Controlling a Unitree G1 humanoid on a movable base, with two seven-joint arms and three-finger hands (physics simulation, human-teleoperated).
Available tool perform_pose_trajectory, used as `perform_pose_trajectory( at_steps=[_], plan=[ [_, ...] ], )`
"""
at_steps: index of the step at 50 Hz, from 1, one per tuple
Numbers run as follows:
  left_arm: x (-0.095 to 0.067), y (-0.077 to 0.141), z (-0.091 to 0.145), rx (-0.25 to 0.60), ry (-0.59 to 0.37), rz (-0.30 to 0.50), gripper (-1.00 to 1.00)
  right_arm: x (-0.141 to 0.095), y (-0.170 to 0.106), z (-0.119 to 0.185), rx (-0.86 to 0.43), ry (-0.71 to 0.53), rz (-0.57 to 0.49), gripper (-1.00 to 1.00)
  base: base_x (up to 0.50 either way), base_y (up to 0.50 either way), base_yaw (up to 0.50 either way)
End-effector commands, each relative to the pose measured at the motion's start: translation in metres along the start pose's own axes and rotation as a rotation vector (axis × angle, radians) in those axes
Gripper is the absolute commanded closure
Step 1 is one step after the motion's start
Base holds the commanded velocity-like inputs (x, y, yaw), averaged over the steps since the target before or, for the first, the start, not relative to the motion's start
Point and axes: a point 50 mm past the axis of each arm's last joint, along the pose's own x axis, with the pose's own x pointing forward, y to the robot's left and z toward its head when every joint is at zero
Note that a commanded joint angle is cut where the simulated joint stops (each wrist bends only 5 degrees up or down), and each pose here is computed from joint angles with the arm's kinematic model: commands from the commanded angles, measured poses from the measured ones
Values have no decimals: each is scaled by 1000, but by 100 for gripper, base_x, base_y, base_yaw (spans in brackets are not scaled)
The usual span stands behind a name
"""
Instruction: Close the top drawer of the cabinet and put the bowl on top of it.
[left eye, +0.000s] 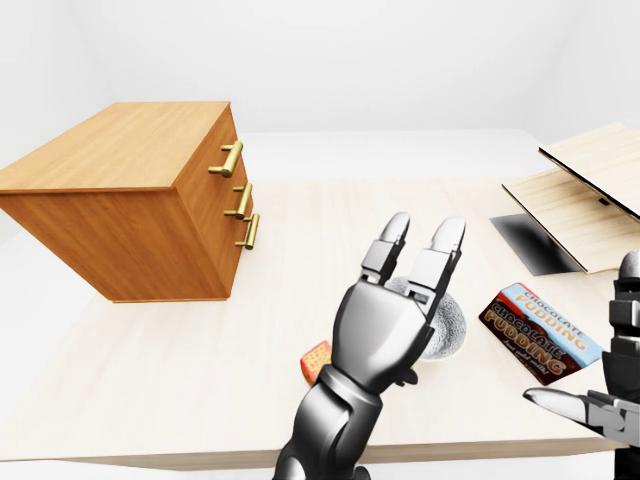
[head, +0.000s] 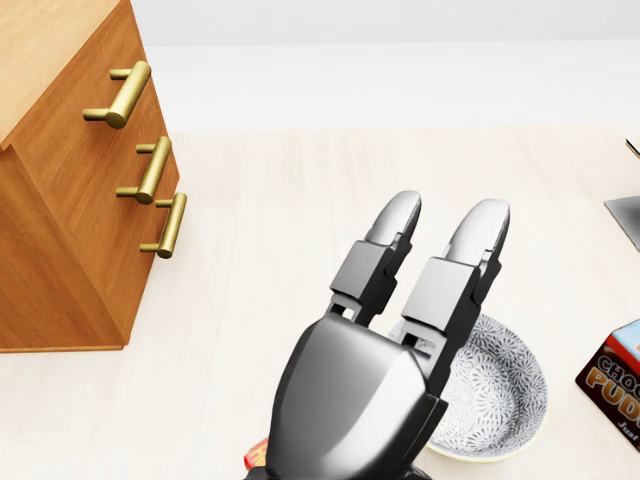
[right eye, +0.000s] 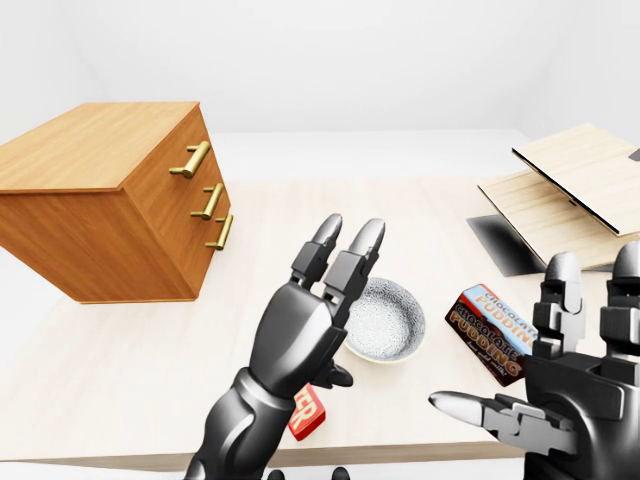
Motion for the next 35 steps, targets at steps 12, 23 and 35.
perform_pose_trajectory(
  at_steps=[12, 23, 35],
  plan=[
    [7, -27, -2, 29, 22, -109, -100, -1, -1, 3, 1, -10, -1, -100, 0, 0, 0],
    [12, -40, -12, 48, 57, -144, -100, -3, -1, 4, 1, -13, 13, -100, 0, 0, 0],
    [12, -52, -20, 66, 89, -182, -100, -2, -2, 5, 1, -20, 10, -100, 0, 0, 0]
  ],
)
